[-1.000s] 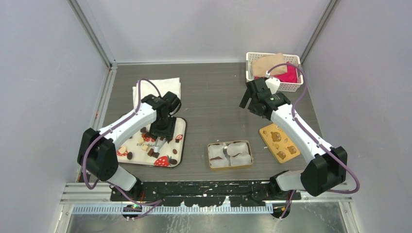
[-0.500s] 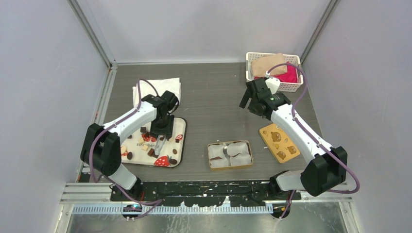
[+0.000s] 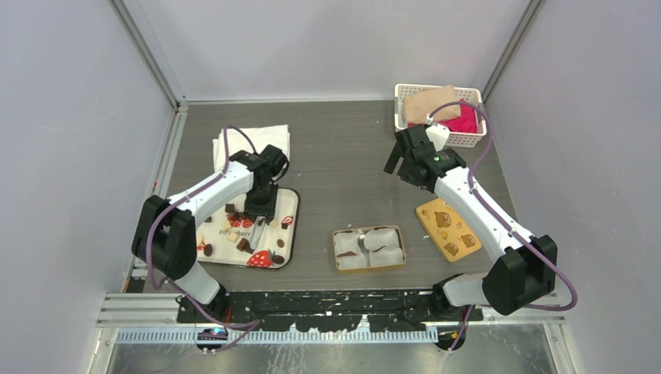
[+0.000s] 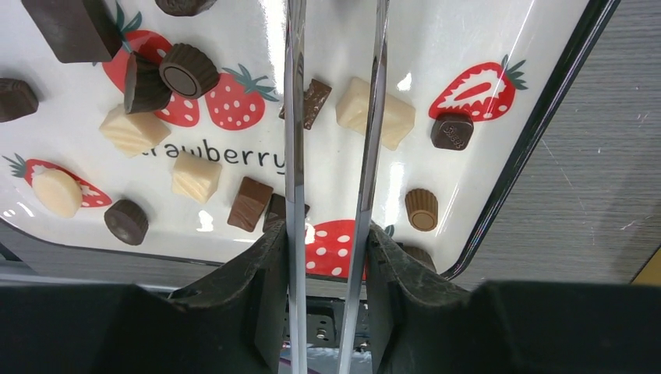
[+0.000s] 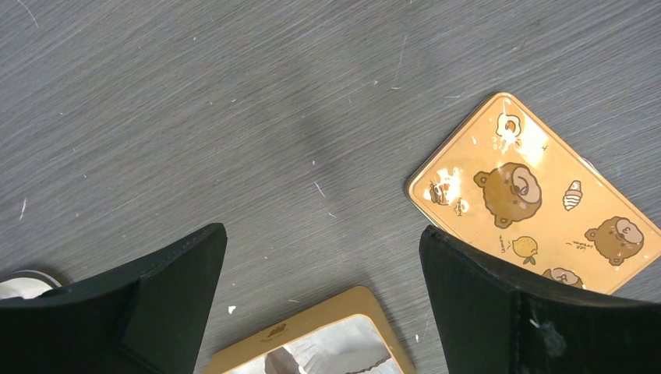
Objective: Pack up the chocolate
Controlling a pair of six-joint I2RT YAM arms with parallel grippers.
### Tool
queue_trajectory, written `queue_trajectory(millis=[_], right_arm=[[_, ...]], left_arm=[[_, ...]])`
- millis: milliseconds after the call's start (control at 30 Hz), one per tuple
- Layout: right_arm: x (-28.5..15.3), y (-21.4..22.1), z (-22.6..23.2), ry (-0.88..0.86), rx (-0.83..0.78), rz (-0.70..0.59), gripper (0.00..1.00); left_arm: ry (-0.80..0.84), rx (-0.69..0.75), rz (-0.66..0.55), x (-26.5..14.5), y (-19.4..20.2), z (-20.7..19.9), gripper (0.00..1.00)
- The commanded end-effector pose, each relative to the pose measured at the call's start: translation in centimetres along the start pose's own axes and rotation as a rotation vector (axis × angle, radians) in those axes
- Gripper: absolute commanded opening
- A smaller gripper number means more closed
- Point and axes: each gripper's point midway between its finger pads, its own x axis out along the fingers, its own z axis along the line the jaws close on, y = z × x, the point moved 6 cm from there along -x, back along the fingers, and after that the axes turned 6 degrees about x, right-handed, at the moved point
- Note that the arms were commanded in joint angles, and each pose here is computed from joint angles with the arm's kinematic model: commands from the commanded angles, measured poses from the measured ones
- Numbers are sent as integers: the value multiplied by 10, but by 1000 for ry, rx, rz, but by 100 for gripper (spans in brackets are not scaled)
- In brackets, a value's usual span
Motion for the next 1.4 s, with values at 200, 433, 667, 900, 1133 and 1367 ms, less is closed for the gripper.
queue_trajectory(millis=[200,433,667,900,1133,1367], right_arm=[[-11,-12,4,-40,45,-42,99],[-13,-12,2,-38,58,-48,99],[-17,-18,-7,-6,73,-65,100],[-12,-23,-44,45,207,-20,100],[-29,-35,-64,36,306,-38,99],[-47,-38,-74,43,305,-77,99]], left_arm=[[8,22,-159,-55,-9,14,0],[71,79,-219,-78,2,7,0],[216,316,-327,-108,23,-40,0],[377,574,-418,-127,45,-102,0],[401,821,-458,-120,44,-167,0],[466,930,-434,-105,32,-212,0]])
